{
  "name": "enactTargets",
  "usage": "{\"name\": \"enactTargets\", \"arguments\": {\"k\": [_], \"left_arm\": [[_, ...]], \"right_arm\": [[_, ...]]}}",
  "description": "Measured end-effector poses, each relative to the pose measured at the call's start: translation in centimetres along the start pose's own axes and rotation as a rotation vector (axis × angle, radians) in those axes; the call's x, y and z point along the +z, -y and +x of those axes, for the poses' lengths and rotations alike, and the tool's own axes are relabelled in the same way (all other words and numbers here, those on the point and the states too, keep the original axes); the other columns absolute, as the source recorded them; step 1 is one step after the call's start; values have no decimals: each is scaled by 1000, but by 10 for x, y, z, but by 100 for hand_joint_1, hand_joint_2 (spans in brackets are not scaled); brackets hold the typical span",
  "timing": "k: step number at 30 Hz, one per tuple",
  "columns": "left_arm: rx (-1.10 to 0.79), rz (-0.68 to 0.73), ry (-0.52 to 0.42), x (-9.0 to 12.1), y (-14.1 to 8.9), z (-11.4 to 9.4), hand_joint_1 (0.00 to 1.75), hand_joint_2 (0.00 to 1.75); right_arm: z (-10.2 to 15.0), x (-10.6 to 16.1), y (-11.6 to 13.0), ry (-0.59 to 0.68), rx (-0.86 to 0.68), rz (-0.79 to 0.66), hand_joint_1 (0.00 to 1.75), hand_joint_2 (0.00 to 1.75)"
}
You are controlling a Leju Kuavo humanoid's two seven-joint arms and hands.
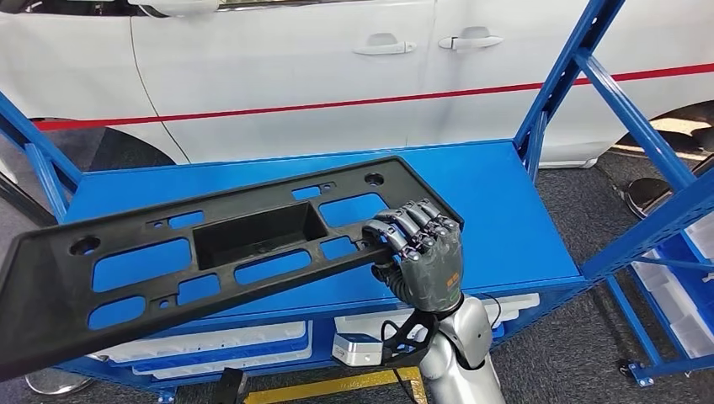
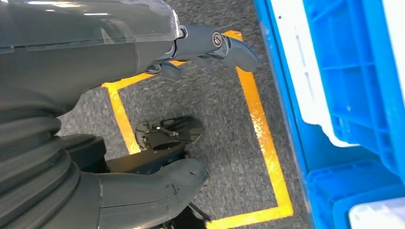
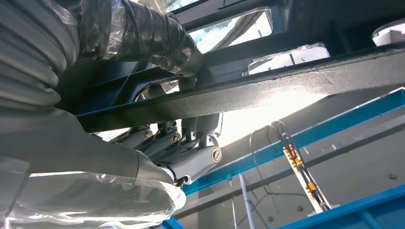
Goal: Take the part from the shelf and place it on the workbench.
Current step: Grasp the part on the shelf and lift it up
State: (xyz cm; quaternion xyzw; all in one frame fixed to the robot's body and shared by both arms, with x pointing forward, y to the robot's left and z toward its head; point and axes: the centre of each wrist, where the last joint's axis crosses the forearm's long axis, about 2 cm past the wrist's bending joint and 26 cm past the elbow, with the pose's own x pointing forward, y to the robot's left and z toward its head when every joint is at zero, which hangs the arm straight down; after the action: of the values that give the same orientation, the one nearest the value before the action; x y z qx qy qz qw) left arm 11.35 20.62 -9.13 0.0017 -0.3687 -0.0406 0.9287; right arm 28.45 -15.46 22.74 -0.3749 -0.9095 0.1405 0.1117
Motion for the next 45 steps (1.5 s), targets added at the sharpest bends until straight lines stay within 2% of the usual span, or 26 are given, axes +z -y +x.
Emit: {"name": "enactTargets", "arguments": {"k": [5, 11, 33, 45], "left_arm": [[12, 0, -56, 1, 1, -2, 0, 175], [19, 1, -73, 2, 1, -4, 0, 175], [41, 20, -93, 5, 2, -9, 0, 175], [45, 14, -75, 2, 2, -2, 0, 175]], "right_arm": [[6, 1, -5, -3, -40, 0, 175, 175], [12, 1, -9, 5, -72, 4, 175, 175], [26, 6, -15, 23, -136, 23, 175, 175], [30, 3, -17, 41, -142, 25, 175, 175]]}}
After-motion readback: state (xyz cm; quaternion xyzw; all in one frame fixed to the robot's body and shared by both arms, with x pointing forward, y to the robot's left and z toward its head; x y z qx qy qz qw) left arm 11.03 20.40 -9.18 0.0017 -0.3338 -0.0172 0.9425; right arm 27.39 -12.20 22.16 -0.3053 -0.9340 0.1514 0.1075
